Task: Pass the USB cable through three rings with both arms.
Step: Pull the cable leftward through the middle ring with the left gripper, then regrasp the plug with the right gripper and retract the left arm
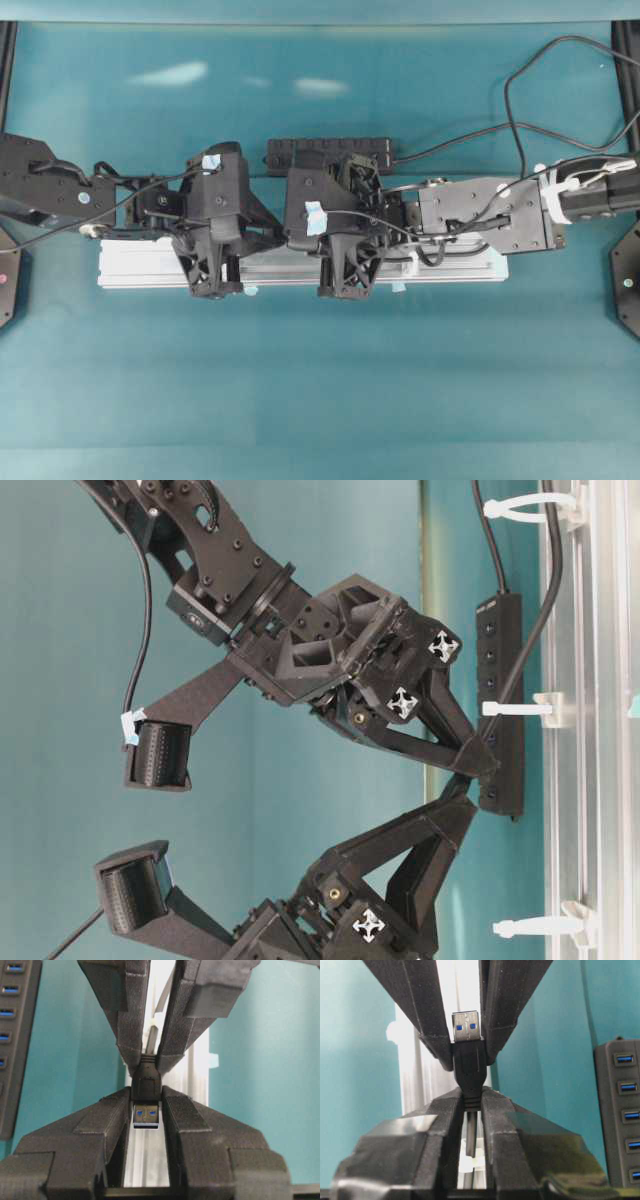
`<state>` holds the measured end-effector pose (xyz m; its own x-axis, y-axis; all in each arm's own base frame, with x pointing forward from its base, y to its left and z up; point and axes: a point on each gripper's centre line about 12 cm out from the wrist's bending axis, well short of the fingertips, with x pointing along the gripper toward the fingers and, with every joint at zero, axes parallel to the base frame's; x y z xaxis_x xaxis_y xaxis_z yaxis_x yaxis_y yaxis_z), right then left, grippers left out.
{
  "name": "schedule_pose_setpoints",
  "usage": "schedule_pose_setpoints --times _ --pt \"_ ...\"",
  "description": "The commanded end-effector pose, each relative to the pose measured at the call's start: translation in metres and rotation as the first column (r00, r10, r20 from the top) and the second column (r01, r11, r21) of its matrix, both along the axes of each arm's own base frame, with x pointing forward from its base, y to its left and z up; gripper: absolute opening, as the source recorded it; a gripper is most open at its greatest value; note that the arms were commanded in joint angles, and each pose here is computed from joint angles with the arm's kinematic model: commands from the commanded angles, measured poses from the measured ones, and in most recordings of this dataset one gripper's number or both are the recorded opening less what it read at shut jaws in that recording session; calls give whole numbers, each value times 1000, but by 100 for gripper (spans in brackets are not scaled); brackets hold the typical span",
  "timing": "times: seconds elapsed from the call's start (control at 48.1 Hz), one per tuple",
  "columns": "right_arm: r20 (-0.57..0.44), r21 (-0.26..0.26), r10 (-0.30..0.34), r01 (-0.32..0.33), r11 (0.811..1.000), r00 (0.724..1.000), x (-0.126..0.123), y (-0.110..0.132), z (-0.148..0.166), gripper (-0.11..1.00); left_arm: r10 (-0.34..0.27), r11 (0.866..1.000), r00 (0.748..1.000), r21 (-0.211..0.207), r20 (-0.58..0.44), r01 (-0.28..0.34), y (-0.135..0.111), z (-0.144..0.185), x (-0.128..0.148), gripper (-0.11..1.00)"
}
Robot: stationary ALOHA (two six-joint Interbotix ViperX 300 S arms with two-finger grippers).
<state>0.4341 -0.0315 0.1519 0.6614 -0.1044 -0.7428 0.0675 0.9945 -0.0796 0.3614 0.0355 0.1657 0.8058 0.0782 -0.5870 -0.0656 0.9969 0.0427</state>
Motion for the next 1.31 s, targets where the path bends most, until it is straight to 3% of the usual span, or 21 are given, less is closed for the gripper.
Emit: schedule_pose_setpoints --times 0.0,0.083,0.249,0.312,0.561,0.831,1.06,1.288 --pt "21 -7 10 -10 1000 1000 4 2 8 -6 -4 1000 998 5 67 4 -1 21 6 23" --pt "16 -9 9 -9 1000 1000 4 2 8 -6 -4 1000 997 6 78 4 -1 26 4 30" --pt "4 -13 10 -10 1000 1000 3 1 7 -6 -4 1000 994 9 105 3 -2 40 -5 79" --pt "-3 -14 8 -8 1000 1000 3 1 7 -7 -4 1000 994 10 108 3 -3 47 -11 87" --pt "-35 -34 20 -21 999 999 7 3 7 -7 -3 1000 995 11 102 2 -6 73 -50 76" --pt "-95 -72 59 -66 995 994 13 10 6 -7 -5 1000 976 24 219 0 -11 103 -108 75" --pt "-127 -80 57 -67 995 990 16 11 6 -7 -1 1000 988 13 154 -1 -16 109 -151 74" --pt "-176 -81 50 -65 995 983 20 14 0 -7 -13 1000 994 9 110 12 -20 109 -165 74"
